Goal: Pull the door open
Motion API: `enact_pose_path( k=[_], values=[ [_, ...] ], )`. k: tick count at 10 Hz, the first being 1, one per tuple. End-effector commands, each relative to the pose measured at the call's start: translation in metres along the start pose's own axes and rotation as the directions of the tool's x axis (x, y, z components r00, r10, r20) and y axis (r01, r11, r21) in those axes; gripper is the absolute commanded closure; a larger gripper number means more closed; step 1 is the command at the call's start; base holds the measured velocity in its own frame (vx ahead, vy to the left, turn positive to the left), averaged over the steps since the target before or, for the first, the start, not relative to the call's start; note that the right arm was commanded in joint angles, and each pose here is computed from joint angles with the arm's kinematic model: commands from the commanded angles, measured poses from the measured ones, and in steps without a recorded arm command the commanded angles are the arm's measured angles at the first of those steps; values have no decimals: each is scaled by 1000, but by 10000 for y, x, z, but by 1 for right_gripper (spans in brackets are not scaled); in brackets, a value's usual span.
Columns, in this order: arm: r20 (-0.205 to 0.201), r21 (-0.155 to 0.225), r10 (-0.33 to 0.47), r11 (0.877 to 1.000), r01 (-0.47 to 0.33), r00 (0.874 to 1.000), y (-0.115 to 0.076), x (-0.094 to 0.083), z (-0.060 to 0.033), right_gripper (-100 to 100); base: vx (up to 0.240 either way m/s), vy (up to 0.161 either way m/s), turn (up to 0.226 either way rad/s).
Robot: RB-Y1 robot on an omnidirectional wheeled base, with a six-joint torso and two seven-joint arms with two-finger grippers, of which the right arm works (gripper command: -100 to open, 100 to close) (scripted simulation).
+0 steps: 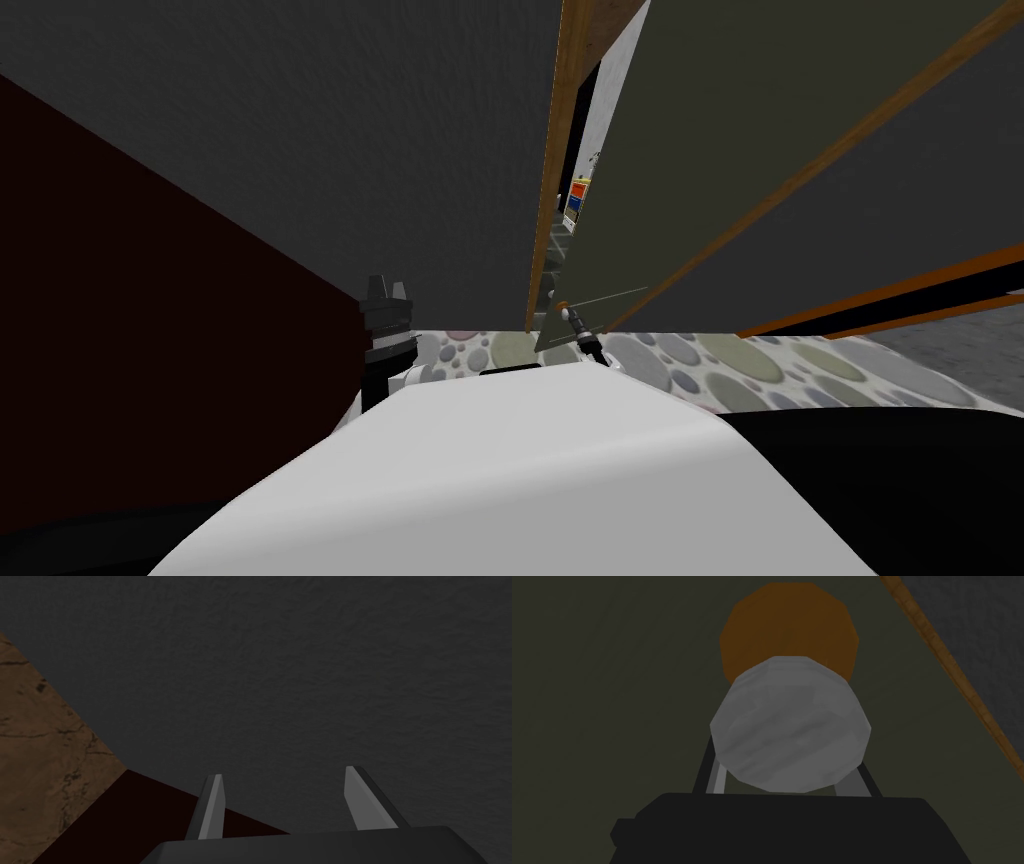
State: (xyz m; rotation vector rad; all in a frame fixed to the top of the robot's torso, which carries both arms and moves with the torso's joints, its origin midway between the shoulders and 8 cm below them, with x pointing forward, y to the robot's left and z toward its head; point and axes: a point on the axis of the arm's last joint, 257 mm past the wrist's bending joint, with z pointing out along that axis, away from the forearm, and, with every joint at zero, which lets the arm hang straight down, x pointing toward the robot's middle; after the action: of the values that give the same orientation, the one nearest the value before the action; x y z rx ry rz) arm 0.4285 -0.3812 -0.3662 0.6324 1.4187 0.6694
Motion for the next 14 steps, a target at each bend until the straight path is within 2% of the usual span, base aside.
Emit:
enact_pose_path(
  k=[1, 5, 8, 10, 11, 13, 14],
  values=[
    [-14, -6, 50, 999, -50, 999, 51, 120, -14, 100, -35, -32, 40],
    [-2, 2, 174, 985, -174, 985, 38, 110, -40, 100, -34, -33, 67],
    [2, 5, 226, 974, -226, 974, 33, 106, -49, 100, -29, -22, 38],
    [11, 8, 302, 953, -302, 953, 24, 100, -67, 100, -41, -31, 83],
    [10, 13, 315, 949, -315, 949, 6, 109, -78, 100, -38, -33, 46],
    [11, 8, 315, 949, -315, 949, 24, 100, -67, 100, -5, -4, -3],
    [16, 9, 359, 933, -359, 933, 19, 97, -77, 100, -24, -7, 63]
  ],
)
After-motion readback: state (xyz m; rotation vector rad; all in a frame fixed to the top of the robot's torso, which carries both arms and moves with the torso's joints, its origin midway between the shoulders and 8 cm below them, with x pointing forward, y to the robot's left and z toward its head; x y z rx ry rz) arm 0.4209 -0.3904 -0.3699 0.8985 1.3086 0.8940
